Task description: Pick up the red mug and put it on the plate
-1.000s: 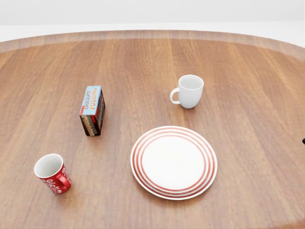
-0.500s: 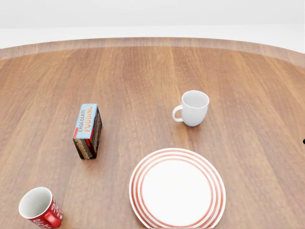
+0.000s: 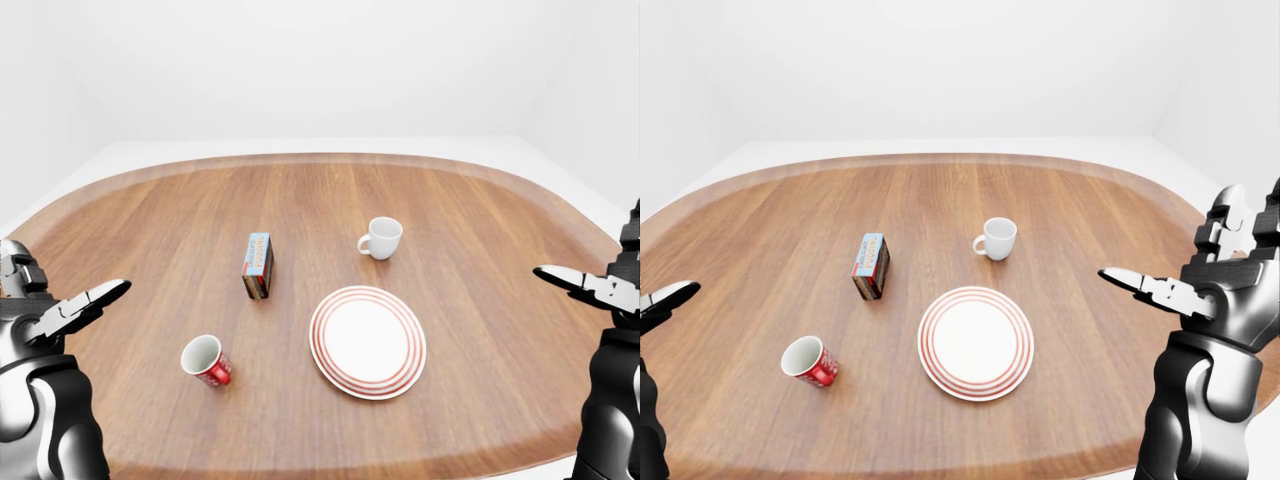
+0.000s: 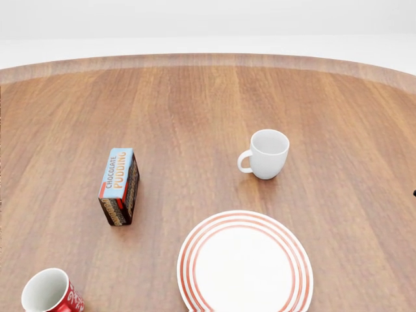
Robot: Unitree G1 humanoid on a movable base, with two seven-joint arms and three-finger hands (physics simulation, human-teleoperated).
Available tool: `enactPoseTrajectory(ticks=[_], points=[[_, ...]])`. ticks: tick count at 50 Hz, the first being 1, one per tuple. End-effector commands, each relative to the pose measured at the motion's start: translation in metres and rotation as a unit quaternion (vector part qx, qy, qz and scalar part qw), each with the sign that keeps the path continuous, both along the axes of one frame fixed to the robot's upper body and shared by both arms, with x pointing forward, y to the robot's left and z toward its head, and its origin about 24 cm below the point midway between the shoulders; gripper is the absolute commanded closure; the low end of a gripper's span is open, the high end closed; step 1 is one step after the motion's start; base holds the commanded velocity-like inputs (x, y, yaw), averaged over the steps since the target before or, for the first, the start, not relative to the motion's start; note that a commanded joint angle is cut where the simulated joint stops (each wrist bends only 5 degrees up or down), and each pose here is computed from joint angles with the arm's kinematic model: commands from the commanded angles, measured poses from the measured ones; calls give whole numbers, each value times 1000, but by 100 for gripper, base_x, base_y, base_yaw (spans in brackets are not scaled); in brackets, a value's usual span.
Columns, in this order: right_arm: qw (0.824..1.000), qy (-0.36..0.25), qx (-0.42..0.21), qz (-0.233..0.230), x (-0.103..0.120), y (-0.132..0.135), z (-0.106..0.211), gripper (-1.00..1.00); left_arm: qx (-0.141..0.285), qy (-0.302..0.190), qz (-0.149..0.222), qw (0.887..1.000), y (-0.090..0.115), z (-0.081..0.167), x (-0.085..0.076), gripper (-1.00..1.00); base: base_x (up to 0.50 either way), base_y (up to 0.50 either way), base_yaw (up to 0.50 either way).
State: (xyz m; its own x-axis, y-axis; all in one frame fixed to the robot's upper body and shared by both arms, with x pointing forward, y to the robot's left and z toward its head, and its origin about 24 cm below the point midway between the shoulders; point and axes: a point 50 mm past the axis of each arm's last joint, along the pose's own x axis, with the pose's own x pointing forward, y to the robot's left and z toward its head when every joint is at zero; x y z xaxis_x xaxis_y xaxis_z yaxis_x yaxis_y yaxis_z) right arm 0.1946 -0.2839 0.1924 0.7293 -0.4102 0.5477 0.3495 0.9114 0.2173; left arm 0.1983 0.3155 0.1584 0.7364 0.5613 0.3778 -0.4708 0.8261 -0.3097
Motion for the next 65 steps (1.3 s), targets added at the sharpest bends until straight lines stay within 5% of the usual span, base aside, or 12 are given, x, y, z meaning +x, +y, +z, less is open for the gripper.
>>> enactPoseTrajectory(ticks=[1, 30, 46, 51, 65], points=[[1000, 6, -6, 1, 1, 2, -1, -100, 0, -1, 0, 1000, 0, 0, 0, -100, 0, 46, 0], [999, 15, -28, 13, 4, 7, -2, -100, 3, -7, 1, 1000, -1, 3, -3, -100, 0, 45, 0], [973, 58, -128, 184, 28, 103, -19, -100, 3, 1, -1, 1000, -2, 0, 0, -100, 0, 0, 0], [944, 137, -154, 257, 42, 151, -56, -100, 3, -2, -1, 1000, -2, 1, -1, -100, 0, 0, 0], [896, 177, -185, 364, 36, 217, -82, -100, 4, -1, -3, 1000, -4, 1, 0, -100, 0, 0, 0]])
